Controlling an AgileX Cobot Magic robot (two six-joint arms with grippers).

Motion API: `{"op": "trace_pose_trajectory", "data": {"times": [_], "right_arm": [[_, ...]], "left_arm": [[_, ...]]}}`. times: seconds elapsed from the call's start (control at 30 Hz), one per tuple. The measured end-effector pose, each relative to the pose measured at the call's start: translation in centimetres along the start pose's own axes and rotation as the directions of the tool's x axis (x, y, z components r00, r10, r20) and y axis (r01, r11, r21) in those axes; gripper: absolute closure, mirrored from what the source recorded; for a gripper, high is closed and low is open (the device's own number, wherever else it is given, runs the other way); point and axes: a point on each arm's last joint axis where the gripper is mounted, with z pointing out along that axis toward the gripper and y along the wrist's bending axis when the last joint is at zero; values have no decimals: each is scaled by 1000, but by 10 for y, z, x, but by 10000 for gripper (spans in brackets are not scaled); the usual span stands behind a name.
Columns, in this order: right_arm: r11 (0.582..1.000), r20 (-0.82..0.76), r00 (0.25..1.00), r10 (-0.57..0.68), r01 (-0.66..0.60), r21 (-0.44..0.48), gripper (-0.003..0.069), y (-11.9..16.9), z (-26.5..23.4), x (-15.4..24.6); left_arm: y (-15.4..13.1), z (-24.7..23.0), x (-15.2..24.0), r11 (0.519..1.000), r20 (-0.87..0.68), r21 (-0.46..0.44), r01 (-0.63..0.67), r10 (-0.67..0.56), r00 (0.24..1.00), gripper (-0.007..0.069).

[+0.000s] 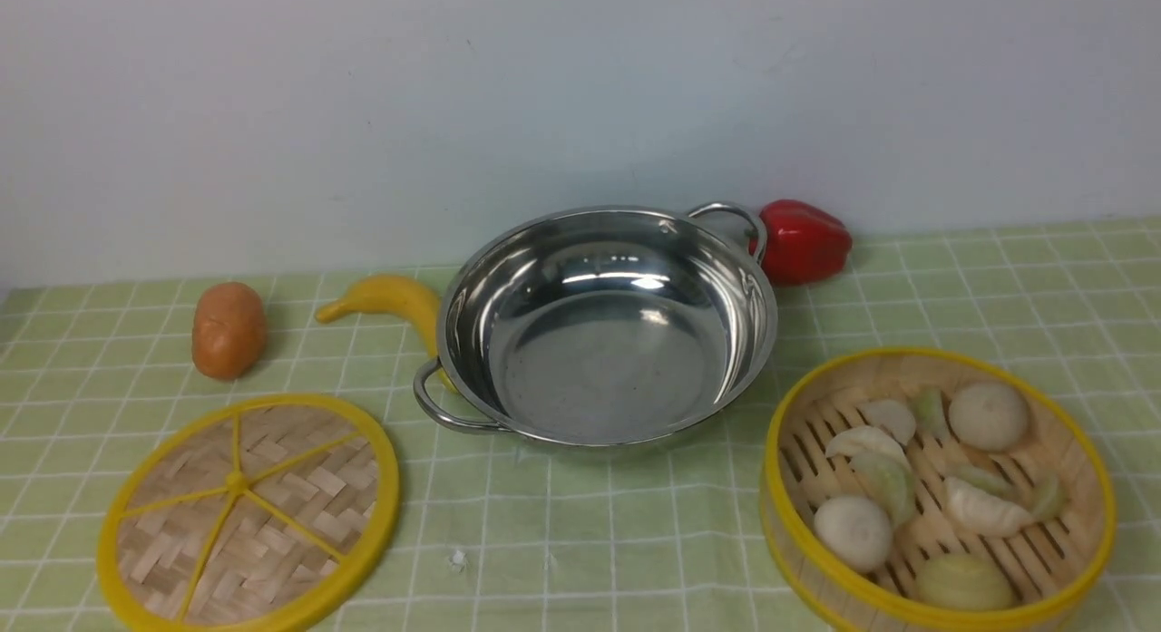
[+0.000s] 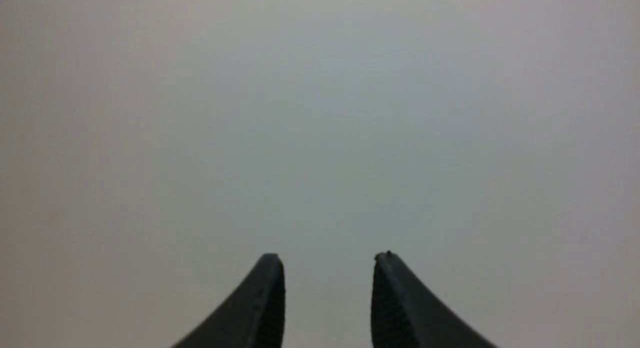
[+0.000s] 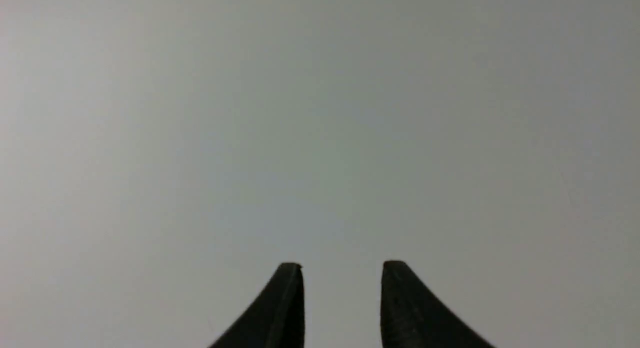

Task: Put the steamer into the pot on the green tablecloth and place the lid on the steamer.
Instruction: 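Reach for and grasp the rim of the bamboo steamer holding the buns with the right gripper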

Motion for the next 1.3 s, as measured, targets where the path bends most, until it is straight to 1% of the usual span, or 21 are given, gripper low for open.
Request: {"op": "trace_pose_trajectory", "data": {"times": [0.03,0.07,0.1,0.13,0.17,0.23,0.27,0.33,0.37,0.4,0.43,0.47,0.57,0.63,0.67,0.7,0.77,0.87,1.0,1.2,1.3], "right_arm": [[999,-117,993,-1,7,47,416,-2,12,2],[991,-336,942,8,37,127,416,-8,32,18],[980,-512,859,22,83,182,416,-14,48,32],[978,-529,848,24,89,187,416,-14,51,32],[971,-614,788,33,120,205,416,-17,59,43],[963,-747,663,46,171,211,416,-22,76,63],[962,-820,571,48,196,192,416,-26,88,83],[967,-889,454,51,199,157,416,-29,102,108],[969,-894,444,51,197,153,416,-29,104,110],[976,-923,380,54,176,129,416,-29,112,127],[979,-941,333,54,166,115,416,-31,118,140],[985,-961,274,45,148,88,416,-32,126,157],[989,-982,186,47,127,71,416,-37,138,188],[989,-988,149,49,132,69,416,-42,144,205],[989,-987,151,49,132,70,416,-42,144,205],[988,-990,132,51,137,69,416,-45,148,216],[987,-992,114,48,149,65,416,-49,151,227],[985,-994,104,43,164,60,416,-53,155,238],[983,-993,112,47,171,65,416,-57,159,247],[977,-996,89,34,208,51,416,-65,163,267],[974,-994,98,53,215,73,440,-69,166,277]], "left_arm": [[2,11,7,999,-127,-34,-11,7,992,382],[5,20,17,997,-258,-68,-22,4,966,382],[8,33,30,993,-413,-107,-38,-10,911,382],[8,35,30,993,-420,-109,-40,-9,907,382],[10,41,38,991,-492,-127,-50,-19,870,382],[14,52,52,986,-605,-152,-73,-35,796,382],[16,60,63,981,-679,-170,-89,-51,732,382],[20,69,76,977,-754,-181,-115,-62,654,382],[20,70,77,976,-761,-181,-119,-63,645,382],[22,74,85,974,-800,-182,-136,-67,596,382],[23,77,89,973,-822,-181,-147,-67,565,382],[25,82,98,971,-858,-169,-169,-61,510,382],[28,90,111,971,-904,-138,-197,-42,426,382],[29,93,118,972,-921,-119,-202,-32,388,382],[29,93,118,972,-923,-117,-203,-31,385,382],[29,95,121,975,-930,-106,-198,-26,366,382],[29,96,123,976,-934,-96,-194,-21,356,382],[28,96,123,977,-935,-90,-192,-16,355,382],[28,96,123,978,-935,-88,-191,-15,355,382],[28,96,123,978,-935,-87,-191,-13,355,382],[28,96,123,978,-935,-87,-191,-13,355,382]]}}
